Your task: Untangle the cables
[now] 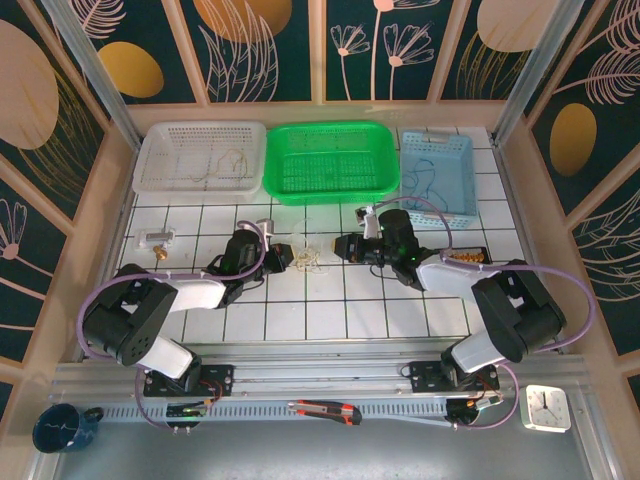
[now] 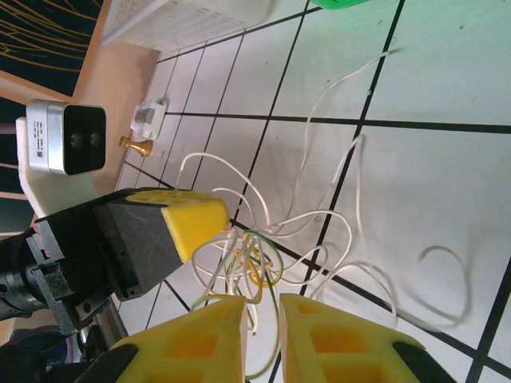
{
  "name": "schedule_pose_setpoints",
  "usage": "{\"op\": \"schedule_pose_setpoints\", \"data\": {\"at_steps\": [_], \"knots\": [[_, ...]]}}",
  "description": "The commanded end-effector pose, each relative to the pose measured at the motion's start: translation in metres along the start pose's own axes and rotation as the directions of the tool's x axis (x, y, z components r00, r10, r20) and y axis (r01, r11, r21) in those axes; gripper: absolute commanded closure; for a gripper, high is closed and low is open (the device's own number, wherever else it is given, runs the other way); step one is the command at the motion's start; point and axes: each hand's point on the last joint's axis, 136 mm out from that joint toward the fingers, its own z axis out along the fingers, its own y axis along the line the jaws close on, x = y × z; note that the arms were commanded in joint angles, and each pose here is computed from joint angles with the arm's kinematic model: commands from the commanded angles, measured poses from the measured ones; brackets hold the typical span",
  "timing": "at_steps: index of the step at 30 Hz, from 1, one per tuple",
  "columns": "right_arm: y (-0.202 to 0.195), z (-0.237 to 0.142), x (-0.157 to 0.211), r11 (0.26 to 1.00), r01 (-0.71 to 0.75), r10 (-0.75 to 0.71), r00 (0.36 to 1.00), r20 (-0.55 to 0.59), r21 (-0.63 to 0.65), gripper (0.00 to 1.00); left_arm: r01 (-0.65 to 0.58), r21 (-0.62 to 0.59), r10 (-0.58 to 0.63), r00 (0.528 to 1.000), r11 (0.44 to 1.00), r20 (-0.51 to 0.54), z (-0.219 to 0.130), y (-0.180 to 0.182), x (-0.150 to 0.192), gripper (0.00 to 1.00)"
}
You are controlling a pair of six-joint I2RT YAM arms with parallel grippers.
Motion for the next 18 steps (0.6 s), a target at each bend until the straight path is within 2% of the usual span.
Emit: {"op": "schedule_pose_setpoints", "data": {"at_steps": [1, 5, 9, 18], "knots": [[0.006, -0.007, -0.009, 0.999, 0.028, -0.028, 0.999, 0.043, -0.014, 0.83, -0.022, -0.013, 0.022, 1.000, 1.000, -0.002, -0.004, 0.002, 0.001, 1.00], [0.006, -0.003, -0.009, 0.999, 0.044, -0.044, 0.998, 0.036, 0.012, 0.81, -0.023, -0.011, 0.023, 1.000, 1.000, -0.009, -0.003, 0.002, 0.002, 1.00], [0.011, 0.005, -0.003, 0.997, 0.070, -0.070, 0.998, 0.003, 0.026, 0.67, -0.022, -0.016, 0.022, 1.000, 1.000, -0.009, -0.003, 0.004, 0.002, 1.00], [0.025, 0.013, 0.029, 0.990, 0.137, -0.134, 0.988, -0.071, 0.035, 0.62, -0.018, -0.021, 0.018, 1.000, 1.000, -0.012, -0.002, 0.002, 0.000, 1.00]]}}
